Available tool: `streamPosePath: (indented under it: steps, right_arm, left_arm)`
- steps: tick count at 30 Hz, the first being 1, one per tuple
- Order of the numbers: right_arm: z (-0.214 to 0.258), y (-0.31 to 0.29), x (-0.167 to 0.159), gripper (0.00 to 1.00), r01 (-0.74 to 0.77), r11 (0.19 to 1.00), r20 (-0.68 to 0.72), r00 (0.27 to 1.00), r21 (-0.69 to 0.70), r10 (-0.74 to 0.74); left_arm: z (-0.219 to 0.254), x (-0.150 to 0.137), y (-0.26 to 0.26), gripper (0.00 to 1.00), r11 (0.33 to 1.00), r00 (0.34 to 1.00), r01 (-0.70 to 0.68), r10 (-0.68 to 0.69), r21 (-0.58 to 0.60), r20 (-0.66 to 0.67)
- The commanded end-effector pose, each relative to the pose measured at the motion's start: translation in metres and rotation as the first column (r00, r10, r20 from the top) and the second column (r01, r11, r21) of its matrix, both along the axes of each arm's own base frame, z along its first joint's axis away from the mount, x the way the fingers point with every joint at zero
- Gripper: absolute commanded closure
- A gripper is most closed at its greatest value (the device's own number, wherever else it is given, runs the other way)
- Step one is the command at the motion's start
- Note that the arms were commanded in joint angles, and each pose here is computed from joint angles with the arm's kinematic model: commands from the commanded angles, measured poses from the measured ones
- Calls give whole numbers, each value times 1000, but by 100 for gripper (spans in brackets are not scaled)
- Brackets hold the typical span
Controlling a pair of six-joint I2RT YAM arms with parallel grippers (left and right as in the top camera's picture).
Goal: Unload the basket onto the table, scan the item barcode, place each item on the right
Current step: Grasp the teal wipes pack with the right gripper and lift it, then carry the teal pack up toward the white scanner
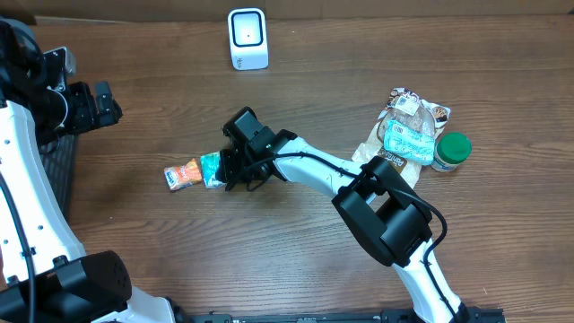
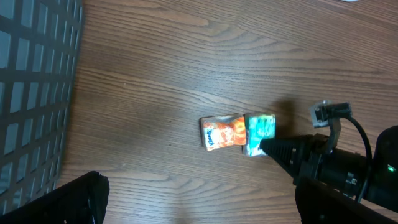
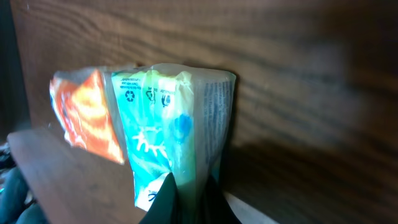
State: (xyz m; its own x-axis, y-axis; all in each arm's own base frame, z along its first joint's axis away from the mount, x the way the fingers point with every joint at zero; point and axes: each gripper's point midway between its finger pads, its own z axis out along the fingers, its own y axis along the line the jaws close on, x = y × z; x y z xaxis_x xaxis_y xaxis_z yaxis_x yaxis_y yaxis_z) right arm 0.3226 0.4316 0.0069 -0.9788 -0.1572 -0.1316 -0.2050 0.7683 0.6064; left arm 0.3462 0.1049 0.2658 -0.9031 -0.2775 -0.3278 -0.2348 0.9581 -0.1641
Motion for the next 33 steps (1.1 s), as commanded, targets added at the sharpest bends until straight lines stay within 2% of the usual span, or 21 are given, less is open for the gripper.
streamPosePath:
  steps: [1, 4, 11, 16, 21, 26, 30, 33]
  right_arm:
    - [-22, -10, -25, 96, -39, 999, -124, 992, -6, 38]
    - [-17, -15, -21, 96, -36, 999, -142, 989, 16, 38]
    - [61, -33, 3, 96, -109, 967, -87, 987, 232, 132]
    - [144, -57, 16, 96, -162, 880, -21, 981, 447, 192]
    - [215, -100, 30, 96, -164, 782, 24, 982, 602, 188]
    - [250, -145, 46, 96, -50, 721, -82, 986, 691, 147]
    - [255, -170, 58, 96, 68, 711, -201, 974, 700, 105]
    - [263, -177, 56, 96, 46, 680, -188, 973, 732, 136]
  left_arm:
    - [0, 1, 1, 0, 1000, 1000, 17, -17, 7, 4]
    - [0, 1, 1, 1, 1000, 1000, 17, -17, 7, 4]
    - [0, 1, 1, 1, 1000, 1000, 17, -17, 6, 4]
    - [0, 1, 1, 0, 1000, 1000, 17, -17, 7, 5]
    - [0, 1, 1, 0, 1000, 1000, 17, -18, 7, 5]
    - [0, 1, 1, 0, 1000, 1000, 17, -17, 7, 5]
    - [0, 1, 1, 0, 1000, 1000, 17, -17, 6, 4]
    - [0, 1, 1, 1, 1000, 1000, 17, -18, 7, 5]
